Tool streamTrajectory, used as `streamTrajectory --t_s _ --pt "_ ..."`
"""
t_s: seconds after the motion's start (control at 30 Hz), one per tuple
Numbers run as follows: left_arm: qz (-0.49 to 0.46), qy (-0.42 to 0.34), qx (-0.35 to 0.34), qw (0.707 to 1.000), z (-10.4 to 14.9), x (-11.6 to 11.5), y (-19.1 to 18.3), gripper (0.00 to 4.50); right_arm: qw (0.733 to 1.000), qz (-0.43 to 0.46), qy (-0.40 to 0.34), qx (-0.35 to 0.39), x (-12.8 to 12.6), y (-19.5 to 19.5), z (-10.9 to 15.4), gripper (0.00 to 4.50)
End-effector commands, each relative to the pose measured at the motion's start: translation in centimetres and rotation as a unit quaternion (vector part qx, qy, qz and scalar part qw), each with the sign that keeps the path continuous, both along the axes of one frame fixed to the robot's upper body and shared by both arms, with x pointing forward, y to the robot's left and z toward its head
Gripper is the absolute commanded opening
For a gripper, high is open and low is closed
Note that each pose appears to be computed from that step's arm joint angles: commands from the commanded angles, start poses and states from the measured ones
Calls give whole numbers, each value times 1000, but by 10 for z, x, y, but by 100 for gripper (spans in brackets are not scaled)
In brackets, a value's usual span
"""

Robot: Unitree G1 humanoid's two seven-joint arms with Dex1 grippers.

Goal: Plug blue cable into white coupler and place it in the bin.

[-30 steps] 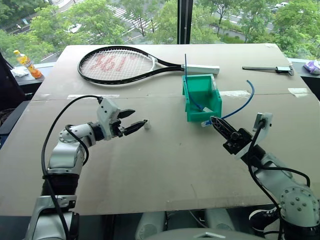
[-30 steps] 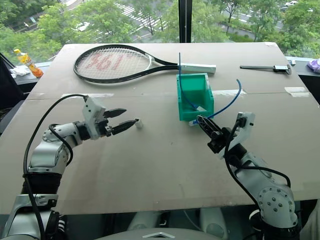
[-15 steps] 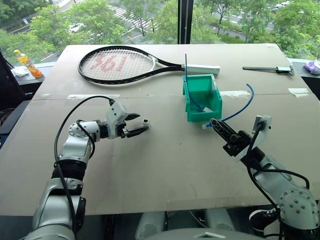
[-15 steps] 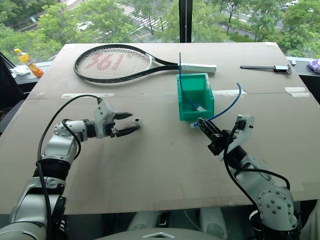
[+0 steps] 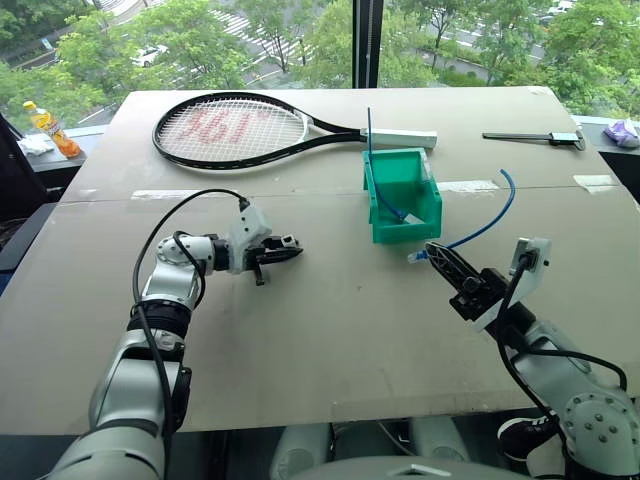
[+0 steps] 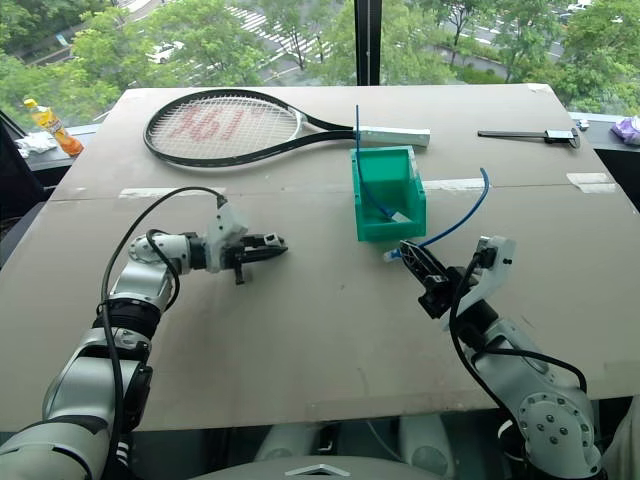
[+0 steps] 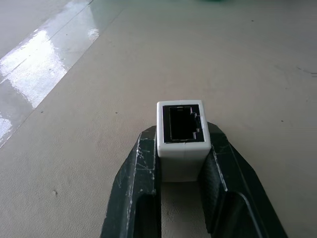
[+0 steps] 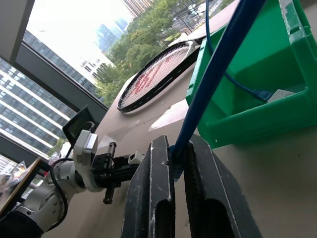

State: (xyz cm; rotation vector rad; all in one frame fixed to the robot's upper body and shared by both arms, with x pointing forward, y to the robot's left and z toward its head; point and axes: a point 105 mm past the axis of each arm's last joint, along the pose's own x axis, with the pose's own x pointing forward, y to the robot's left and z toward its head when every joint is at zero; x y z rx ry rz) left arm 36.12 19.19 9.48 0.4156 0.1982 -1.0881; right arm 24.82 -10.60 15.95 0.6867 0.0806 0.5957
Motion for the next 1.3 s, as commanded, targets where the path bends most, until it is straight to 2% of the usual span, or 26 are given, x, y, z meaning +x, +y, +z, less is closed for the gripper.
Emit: streamTrajectory --t_s 0.03,0.1,0.17,0.23,0.43,0.63,0.8,0.97,1.3 --pt "-56 5 -20 998 11 -11 -19 41 998 2 -50 -32 -4 -1 16 0" --pt "-83 12 -26 996 14 -18 -33 41 996 10 -63 -58 -4 -1 16 0" --pt "-146 20 -27 989 18 -38 -67 41 987 39 -90 -130 -5 2 15 0" --pt "-177 24 -16 984 18 -50 -87 41 977 61 -105 -174 -6 3 14 0" --pt "-197 22 31 980 5 -56 -117 41 943 151 -151 -254 -8 14 13 0" --pt "-215 16 75 974 -15 -56 -124 41 895 223 -187 -339 8 25 0 0" --pt "-218 12 79 973 -18 -53 -129 41 863 279 -209 -364 23 49 -6 0" --pt "-221 9 77 972 -17 -55 -132 41 847 314 -221 -367 27 63 -8 0" --pt "-220 4 73 973 -15 -58 -135 41 817 350 -213 -405 28 58 -20 0"
